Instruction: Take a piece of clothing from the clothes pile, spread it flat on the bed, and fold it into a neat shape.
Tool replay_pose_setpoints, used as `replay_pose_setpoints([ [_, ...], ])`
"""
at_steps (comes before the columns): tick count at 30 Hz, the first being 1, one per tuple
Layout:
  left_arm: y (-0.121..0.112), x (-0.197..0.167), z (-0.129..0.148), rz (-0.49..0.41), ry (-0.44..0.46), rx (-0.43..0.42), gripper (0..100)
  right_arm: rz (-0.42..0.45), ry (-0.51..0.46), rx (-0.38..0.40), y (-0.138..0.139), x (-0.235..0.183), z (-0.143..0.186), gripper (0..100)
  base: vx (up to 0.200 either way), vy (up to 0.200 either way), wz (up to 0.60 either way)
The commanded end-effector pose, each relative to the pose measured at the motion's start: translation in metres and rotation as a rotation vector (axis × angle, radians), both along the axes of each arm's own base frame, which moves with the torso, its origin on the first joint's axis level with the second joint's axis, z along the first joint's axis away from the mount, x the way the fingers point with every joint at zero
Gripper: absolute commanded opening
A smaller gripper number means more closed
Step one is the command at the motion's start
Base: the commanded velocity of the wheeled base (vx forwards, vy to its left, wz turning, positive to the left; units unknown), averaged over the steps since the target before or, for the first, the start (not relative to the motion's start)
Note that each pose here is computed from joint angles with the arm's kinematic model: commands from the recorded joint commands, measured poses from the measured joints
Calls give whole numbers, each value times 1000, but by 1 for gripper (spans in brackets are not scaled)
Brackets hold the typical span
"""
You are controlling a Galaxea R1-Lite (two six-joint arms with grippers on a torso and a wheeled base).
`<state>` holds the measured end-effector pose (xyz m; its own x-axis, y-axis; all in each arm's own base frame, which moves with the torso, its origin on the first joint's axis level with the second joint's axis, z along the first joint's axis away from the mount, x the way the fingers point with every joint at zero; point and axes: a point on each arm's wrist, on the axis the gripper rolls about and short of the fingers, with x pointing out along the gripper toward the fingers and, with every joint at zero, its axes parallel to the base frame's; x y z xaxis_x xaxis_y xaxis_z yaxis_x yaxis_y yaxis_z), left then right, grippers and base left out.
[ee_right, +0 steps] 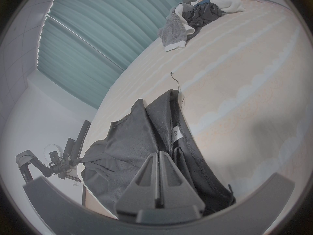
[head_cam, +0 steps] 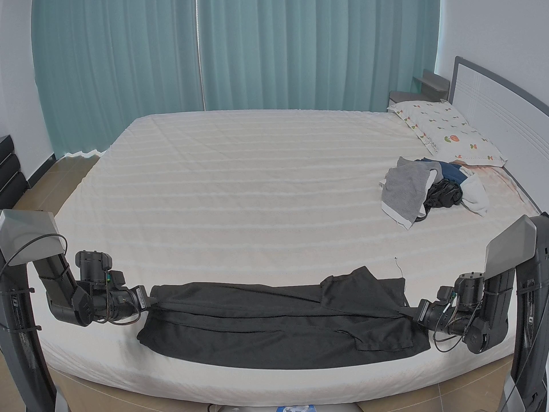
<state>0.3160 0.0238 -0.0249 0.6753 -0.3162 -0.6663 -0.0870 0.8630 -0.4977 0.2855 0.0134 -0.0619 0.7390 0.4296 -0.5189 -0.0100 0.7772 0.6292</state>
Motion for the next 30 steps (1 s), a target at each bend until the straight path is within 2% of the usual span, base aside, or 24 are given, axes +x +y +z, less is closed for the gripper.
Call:
replay_pose_setpoints([
  [1, 0, -4, -2, 1, 15, -1, 0, 1, 8, 0, 0, -1, -4, 0, 0, 0, 0],
  [2, 0, -5, -2, 1, 18, -2, 0, 0, 8, 0, 0, -1, -4, 0, 0, 0, 0],
  [3, 0, -5, -1, 1, 16, -1, 100, 0, 7, 0, 0, -1, -4, 100, 0, 0, 0],
  [10, 2, -10, 13, 13, -22, 0, 100, -5, -17, 3, 0, 0, 5, 100, 0, 0, 0],
  [18, 14, -8, 27, 63, -68, -26, 100, -91, -47, 93, -9, 5, 26, 100, 0, 0, 0],
  [22, 6, 16, 37, 140, -95, -131, 100, -118, -38, 134, -10, 8, 27, 100, 0, 0, 0],
  [25, -5, 38, 42, 188, -118, -168, 100, -128, -38, 148, -10, 12, 25, 100, 0, 0, 0],
  [30, -13, 64, 34, 207, -109, -150, 100, -147, 2, 178, -10, 13, 16, 100, 0, 0, 0],
])
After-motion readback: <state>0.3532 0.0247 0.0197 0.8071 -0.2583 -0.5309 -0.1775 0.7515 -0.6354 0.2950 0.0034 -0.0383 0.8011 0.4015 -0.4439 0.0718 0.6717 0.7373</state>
